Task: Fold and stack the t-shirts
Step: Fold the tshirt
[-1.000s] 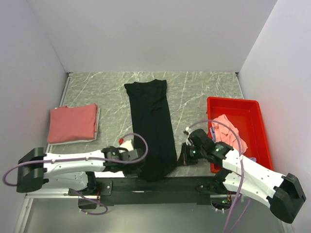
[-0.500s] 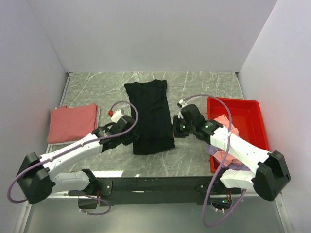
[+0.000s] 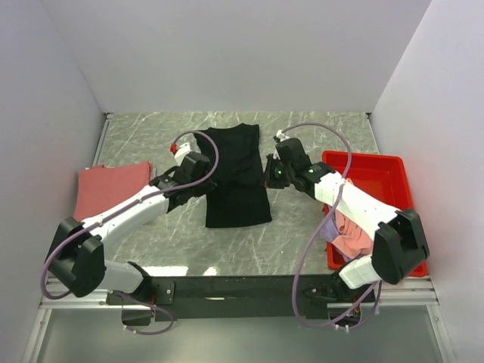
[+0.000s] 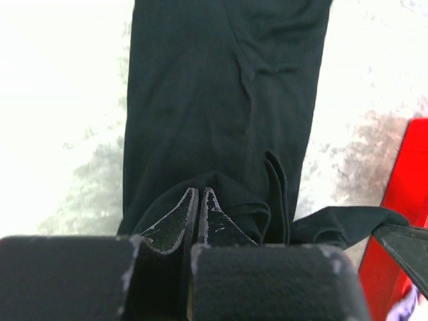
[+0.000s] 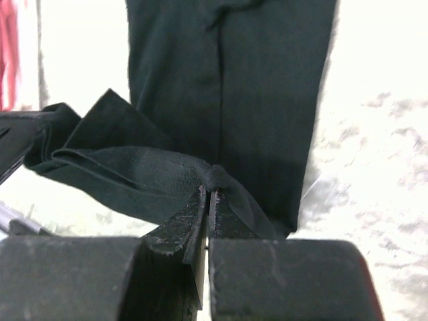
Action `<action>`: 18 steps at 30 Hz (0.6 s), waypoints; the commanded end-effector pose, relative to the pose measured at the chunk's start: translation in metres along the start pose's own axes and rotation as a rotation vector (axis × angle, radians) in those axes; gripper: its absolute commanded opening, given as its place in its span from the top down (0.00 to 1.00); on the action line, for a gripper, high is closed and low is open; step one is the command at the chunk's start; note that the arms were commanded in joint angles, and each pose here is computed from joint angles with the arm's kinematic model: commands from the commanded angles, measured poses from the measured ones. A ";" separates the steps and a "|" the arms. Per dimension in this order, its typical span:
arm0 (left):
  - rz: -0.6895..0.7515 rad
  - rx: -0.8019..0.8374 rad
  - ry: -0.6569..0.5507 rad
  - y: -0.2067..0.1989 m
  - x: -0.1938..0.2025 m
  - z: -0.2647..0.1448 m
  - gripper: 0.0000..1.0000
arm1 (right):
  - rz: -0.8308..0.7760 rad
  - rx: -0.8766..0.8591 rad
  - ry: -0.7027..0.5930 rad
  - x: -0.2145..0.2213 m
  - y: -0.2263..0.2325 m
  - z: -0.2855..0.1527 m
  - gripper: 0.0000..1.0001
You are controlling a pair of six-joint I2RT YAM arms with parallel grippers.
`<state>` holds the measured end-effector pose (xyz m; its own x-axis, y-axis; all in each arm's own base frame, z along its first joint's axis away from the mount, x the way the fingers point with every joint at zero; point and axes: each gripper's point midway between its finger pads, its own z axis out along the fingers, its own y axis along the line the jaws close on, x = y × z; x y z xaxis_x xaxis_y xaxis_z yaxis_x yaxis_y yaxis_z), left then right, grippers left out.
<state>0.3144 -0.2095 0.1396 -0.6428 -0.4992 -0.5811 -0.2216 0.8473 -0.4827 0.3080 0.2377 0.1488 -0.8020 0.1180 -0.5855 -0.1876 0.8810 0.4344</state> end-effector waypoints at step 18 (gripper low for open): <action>0.029 -0.054 -0.003 0.005 -0.039 0.066 0.99 | -0.029 0.130 -0.017 -0.063 -0.024 0.066 1.00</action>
<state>0.3680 -0.1895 0.0988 -0.6690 -0.4752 -0.5716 -0.2896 0.8748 -0.3884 0.3816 0.2378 0.1157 -0.8129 0.0883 -0.5757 -0.1282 0.9371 0.3248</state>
